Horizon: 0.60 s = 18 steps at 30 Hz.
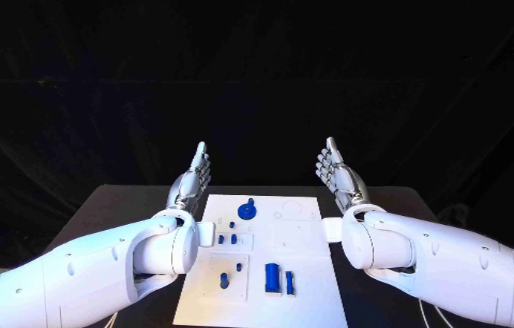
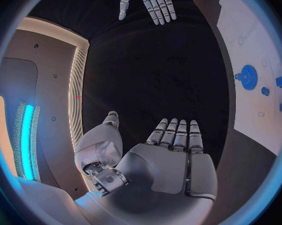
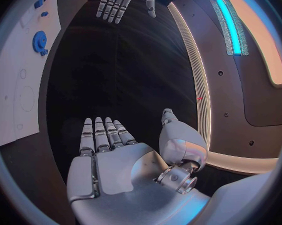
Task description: Assemble the parts on the task board
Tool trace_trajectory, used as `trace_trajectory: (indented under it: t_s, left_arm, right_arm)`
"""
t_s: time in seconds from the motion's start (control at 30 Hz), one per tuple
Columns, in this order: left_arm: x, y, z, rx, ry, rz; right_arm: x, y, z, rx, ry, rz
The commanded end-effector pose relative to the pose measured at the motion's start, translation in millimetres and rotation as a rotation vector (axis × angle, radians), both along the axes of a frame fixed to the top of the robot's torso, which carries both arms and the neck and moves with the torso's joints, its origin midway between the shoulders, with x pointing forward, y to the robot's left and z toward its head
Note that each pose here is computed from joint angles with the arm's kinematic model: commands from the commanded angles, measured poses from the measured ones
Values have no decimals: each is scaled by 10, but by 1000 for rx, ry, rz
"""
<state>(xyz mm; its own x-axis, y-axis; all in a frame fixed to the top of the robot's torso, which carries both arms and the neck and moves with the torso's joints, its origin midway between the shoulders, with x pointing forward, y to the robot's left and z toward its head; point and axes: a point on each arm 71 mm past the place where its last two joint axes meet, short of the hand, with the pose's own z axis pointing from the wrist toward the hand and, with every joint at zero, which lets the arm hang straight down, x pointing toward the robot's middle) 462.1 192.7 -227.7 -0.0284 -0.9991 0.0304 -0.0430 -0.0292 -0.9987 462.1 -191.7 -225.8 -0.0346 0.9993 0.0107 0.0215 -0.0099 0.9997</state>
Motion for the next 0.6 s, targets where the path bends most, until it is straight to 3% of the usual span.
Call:
trace_trajectory:
  t_s: [0.03, 0.6]
  left_arm:
    - [-4, -3, 35, 20, -42, 12]
    - [-4, -3, 35, 20, -42, 12]
  right_arm:
    - [-3, -7, 16, 0, -20, -17]
    - [-3, -7, 16, 0, -20, -17]
